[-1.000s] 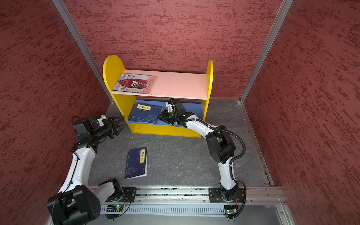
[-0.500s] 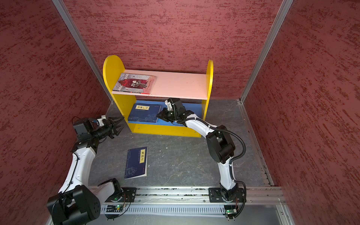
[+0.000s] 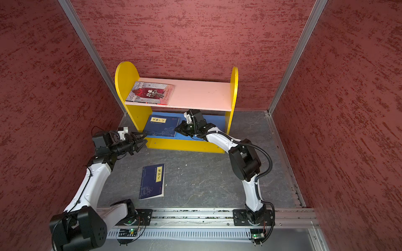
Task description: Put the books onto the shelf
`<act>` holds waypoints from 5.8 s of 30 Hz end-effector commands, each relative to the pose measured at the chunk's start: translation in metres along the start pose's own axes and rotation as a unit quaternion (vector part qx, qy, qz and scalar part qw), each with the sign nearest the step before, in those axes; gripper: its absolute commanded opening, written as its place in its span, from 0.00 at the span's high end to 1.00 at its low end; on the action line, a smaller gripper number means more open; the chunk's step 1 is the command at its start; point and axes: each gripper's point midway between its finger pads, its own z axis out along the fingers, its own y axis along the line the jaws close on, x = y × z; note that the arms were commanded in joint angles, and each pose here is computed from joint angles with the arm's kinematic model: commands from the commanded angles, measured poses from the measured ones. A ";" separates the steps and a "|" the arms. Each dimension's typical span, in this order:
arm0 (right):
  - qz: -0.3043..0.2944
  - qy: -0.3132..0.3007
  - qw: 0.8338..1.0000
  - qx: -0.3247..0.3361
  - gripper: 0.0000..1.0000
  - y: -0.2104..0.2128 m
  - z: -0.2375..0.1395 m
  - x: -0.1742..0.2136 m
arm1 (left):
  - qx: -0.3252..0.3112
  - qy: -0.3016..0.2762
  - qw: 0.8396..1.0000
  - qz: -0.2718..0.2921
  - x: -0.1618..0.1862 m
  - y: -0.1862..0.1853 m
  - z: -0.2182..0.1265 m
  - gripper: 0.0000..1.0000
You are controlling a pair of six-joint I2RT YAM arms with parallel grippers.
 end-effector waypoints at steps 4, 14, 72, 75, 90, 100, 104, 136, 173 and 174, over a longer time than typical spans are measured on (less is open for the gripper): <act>-0.014 -0.012 1.000 -0.025 0.86 0.020 0.002 -0.012 | -0.018 0.003 0.990 0.140 0.007 -0.007 0.016 0.45; -0.009 -0.008 1.000 -0.019 0.80 0.017 0.007 -0.012 | -0.037 -0.016 0.981 0.189 -0.012 0.001 0.032 0.47; -0.009 -0.009 0.998 -0.057 0.85 0.034 -0.007 0.025 | -0.057 -0.004 0.985 0.164 -0.003 0.038 0.024 0.52; -0.005 -0.004 0.998 -0.057 0.85 0.032 -0.004 0.027 | -0.060 -0.009 0.985 0.161 -0.006 0.038 0.023 0.52; -0.002 0.003 0.998 -0.058 0.85 0.028 0.006 0.030 | -0.065 -0.042 0.985 0.157 -0.031 0.037 0.025 0.52; -0.006 0.002 0.998 -0.065 0.85 0.033 0.006 0.029 | -0.065 -0.042 0.985 0.154 -0.030 0.037 0.024 0.52; -0.014 -0.015 0.998 -0.054 0.86 0.033 -0.002 0.027 | -0.073 -0.041 0.984 0.156 -0.030 0.035 0.016 0.53; -0.019 -0.039 0.996 -0.077 0.85 0.078 0.042 0.064 | -0.070 -0.067 0.988 0.118 -0.044 0.038 -0.009 0.50; -0.046 -0.048 0.998 -0.012 0.83 0.058 0.075 0.044 | -0.058 -0.066 0.991 0.104 -0.045 0.037 -0.006 0.48; -0.046 -0.046 0.998 -0.014 0.83 0.059 0.076 0.044 | -0.058 -0.066 0.991 0.104 -0.045 0.037 -0.006 0.48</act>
